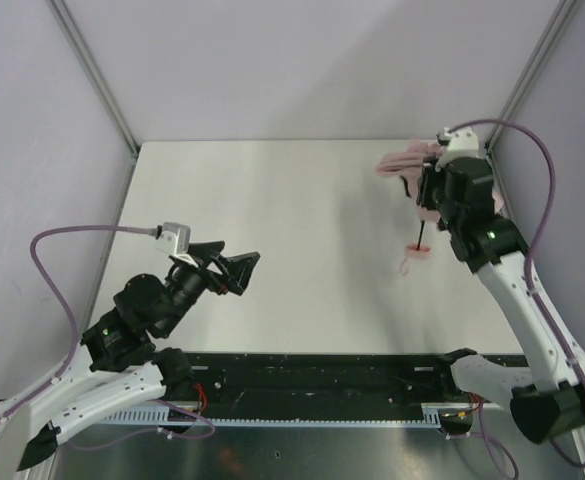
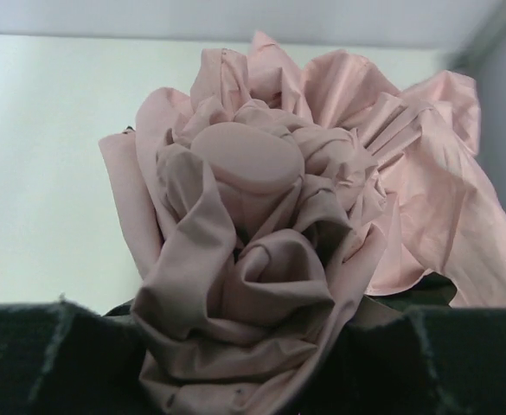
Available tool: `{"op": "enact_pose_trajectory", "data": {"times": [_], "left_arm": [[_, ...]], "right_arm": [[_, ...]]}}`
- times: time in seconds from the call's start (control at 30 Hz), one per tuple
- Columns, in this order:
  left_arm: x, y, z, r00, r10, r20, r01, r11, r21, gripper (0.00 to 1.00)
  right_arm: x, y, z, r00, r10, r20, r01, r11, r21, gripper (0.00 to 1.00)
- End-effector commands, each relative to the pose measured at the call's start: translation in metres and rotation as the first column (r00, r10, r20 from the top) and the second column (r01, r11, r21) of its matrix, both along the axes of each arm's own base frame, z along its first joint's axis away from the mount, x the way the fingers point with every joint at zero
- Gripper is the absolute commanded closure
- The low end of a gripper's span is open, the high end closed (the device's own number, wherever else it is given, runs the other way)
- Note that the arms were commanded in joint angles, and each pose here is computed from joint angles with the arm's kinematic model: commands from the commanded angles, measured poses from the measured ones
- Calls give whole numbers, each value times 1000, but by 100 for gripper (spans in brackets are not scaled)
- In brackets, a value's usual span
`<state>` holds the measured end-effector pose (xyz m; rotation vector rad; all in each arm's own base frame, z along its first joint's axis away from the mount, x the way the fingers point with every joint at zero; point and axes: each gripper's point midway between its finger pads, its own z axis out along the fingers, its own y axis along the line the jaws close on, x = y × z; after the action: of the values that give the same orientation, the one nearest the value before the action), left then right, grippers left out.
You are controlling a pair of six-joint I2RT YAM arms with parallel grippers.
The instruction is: Put away the umbrella
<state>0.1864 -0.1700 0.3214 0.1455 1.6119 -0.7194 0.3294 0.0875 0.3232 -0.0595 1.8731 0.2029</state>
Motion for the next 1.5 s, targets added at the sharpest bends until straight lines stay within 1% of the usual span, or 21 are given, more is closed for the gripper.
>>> {"op": "enact_pose_trajectory", "data": {"times": [0.0,0.07,0.1,0.13,0.17,0.2,0.27,0.37,0.43,0.53,0.6,0.67,0.73,0.8,0.87,0.93,1.03,1.13,1.27,1.37,1.47], "left_arm": [[-1,-2,-13,999,-3,-36,0,998,-56,1],[-4,-2,-16,999,-11,-42,7,997,-77,1],[-5,0,-18,999,-7,-46,3,996,-91,1],[-6,2,-20,999,-3,-49,-2,994,-107,1],[-6,4,-24,998,3,-58,-10,992,-125,1],[-7,6,-26,998,8,-64,-18,989,-146,1],[-8,9,-31,997,16,-75,-30,984,-177,1],[-9,11,-39,996,18,-91,-37,978,-203,2],[-10,10,-47,994,19,-106,-41,977,-210,3],[-9,8,-57,991,16,-133,-45,976,-214,3],[-10,6,-64,988,11,-155,-46,973,-227,5],[-12,4,-68,984,-3,-177,-43,967,-253,8],[-15,1,-72,980,-27,-197,-30,960,-277,9],[-17,-3,-75,977,-48,-210,-16,957,-289,10],[-19,-5,-76,973,-65,-222,-6,953,-302,11],[-22,-9,-76,967,-89,-237,8,946,-324,14],[-26,-15,-81,956,-118,-269,21,941,-338,23],[-24,-20,-100,933,-107,-343,-1,954,-301,28],[-23,-30,-132,877,-90,-472,-53,958,-281,25],[-22,-35,-153,831,-72,-552,-92,961,-262,23],[-19,-36,-175,786,-28,-617,-164,954,-252,23]], "right_arm": [[42,-60,65,917,-326,231,396,825,-404,100],[59,-44,60,926,-291,240,377,679,-630,100],[66,-34,54,937,-265,227,343,579,-740,100],[73,-23,44,948,-244,203,302,489,-818,100],[80,-8,31,961,-216,174,252,424,-870,100],[86,7,17,972,-187,144,207,382,-901,100],[94,40,-18,991,-119,70,106,337,-936,100],[96,92,-90,997,-34,-69,-57,267,-962,100],[86,123,-141,985,18,-173,-173,214,-961,100],[54,166,-216,929,112,-352,-366,152,-918,100],[23,187,-261,851,179,-493,-518,134,-845,100],[-13,197,-300,739,228,-634,-667,111,-737,100],[-49,196,-329,614,245,-750,-784,82,-615,100],[-82,194,-349,470,262,-843,-880,65,-470,100],[-110,194,-362,336,276,-901,-941,63,-332,100],[-132,196,-371,223,294,-929,-975,80,-209,100],[-153,199,-383,97,324,-941,-990,125,-59,100],[-159,202,-391,44,348,-937,-987,162,14,100],[-162,214,-388,-8,427,-904,-978,185,96,100],[-162,214,-392,-14,429,-903,-975,196,108,100],[-157,213,-394,10,426,-905,-968,230,98,99]]}}
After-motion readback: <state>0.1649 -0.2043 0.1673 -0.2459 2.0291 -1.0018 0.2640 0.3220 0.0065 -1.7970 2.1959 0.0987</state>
